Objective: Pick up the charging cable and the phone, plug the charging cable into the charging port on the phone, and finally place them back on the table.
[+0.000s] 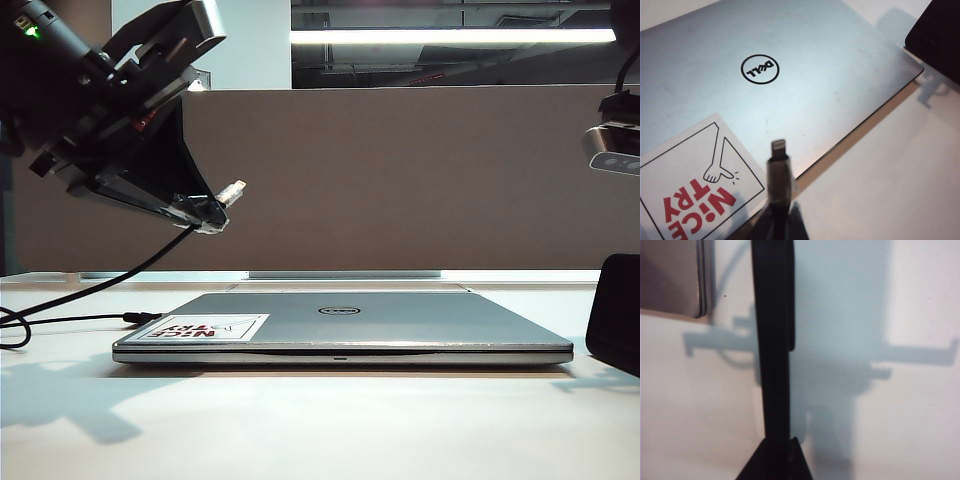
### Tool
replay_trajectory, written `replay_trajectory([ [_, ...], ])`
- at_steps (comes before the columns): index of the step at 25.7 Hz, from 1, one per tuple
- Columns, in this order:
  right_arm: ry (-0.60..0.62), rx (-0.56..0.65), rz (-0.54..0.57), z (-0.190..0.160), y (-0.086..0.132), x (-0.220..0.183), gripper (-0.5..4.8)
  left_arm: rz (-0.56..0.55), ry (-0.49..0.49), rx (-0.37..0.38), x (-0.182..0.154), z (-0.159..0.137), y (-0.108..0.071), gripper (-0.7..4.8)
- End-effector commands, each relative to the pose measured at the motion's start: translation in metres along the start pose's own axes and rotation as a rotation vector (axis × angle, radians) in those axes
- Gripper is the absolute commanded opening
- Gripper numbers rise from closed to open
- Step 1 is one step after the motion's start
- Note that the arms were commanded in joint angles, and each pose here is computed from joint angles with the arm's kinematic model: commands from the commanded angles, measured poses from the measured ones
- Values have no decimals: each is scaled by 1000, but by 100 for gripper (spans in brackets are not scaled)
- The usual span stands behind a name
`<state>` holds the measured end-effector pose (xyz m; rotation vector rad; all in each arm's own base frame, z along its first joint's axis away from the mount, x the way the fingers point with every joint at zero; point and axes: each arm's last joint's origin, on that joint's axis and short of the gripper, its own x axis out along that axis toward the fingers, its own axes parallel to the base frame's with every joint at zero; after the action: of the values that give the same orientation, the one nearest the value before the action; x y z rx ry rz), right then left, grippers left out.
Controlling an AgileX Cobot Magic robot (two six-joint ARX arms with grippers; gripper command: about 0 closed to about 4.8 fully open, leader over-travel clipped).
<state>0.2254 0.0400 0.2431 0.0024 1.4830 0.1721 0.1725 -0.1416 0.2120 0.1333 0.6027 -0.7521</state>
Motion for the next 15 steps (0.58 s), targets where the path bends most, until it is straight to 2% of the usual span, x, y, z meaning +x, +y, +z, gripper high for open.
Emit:
replay_trajectory([
  [1, 1, -5, 8, 3, 0, 3, -5, -2, -21, 7, -1, 2, 0, -6],
  [5, 9, -4, 31, 4, 1, 5, 5, -2, -22, 7, -1, 2, 0, -6],
  [8, 3, -5, 57, 5, 2, 6, 66, -2, -22, 7, -1, 2, 0, -6],
  [15, -25, -11, 58, 8, 2, 6, 66, -2, -22, 7, -1, 2, 0, -6],
])
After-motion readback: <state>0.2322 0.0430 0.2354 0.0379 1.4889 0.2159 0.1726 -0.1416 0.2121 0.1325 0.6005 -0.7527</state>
